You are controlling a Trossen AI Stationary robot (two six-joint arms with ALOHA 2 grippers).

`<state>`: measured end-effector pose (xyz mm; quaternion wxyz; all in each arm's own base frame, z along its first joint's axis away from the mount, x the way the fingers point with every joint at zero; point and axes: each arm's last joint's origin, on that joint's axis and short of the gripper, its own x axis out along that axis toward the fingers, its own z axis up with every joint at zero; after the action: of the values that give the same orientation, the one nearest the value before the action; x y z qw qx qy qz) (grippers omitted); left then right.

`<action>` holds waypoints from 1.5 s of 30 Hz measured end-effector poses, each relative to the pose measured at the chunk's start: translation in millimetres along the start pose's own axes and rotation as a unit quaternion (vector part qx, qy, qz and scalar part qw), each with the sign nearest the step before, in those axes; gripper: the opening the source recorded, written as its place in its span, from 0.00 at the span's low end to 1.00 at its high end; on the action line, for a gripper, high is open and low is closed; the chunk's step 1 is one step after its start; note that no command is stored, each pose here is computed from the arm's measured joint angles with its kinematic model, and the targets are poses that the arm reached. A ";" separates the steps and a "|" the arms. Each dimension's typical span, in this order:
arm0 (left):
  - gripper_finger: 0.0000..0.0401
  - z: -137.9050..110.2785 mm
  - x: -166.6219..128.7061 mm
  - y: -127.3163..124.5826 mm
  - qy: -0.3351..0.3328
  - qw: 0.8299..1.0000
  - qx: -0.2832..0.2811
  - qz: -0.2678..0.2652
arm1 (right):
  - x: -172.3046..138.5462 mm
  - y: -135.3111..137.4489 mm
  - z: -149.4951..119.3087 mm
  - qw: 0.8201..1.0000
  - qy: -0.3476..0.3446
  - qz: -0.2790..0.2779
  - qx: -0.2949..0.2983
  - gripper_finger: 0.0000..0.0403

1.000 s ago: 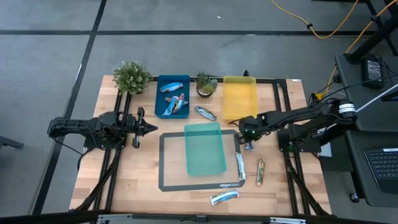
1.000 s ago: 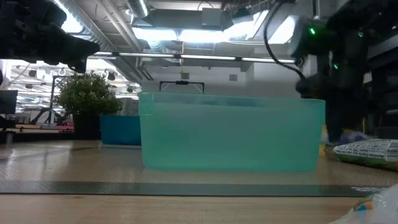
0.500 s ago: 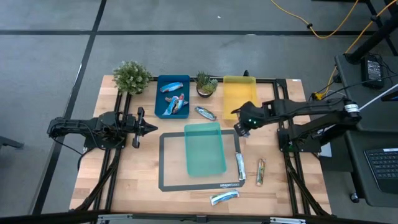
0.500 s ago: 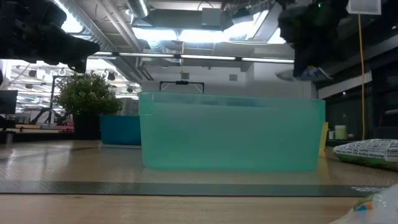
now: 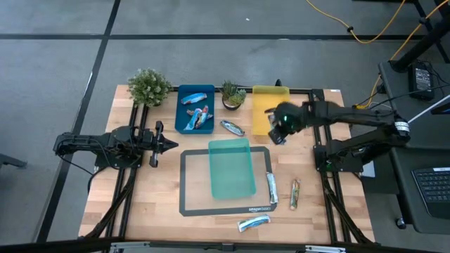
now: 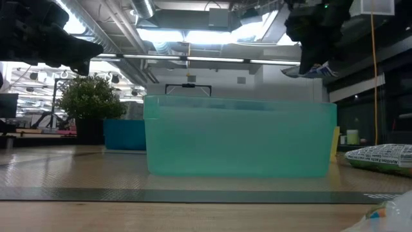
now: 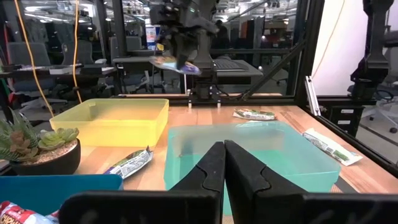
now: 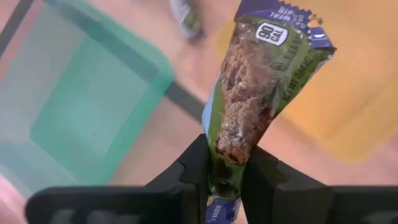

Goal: Pick and place Granola Bars by type
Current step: Put the blue granola bar into the yellow bin

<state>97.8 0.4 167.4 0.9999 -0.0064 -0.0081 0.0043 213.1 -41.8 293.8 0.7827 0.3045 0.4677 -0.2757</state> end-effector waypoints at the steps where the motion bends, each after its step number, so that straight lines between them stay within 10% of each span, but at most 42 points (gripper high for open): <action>1: 0.01 0.0 0.0 0.0 0.000 1.000 0.000 0.000 | -3.3 -6.4 6.0 1.000 0.000 -0.004 -0.006 0.18; 17: 0.01 0.0 0.0 0.0 0.000 1.000 0.000 0.000 | -52.8 -88.3 65.4 0.995 -0.059 -0.075 -0.016 0.18; 45: 0.02 0.0 0.0 0.0 0.000 1.000 0.000 0.000 | 119.2 -141.1 122.5 0.995 0.072 -0.062 -0.037 0.18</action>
<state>97.8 0.4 167.4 0.9999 -0.0064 -0.0082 0.0041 230.1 -242.8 201.9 0.7392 0.2642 0.5507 -0.2838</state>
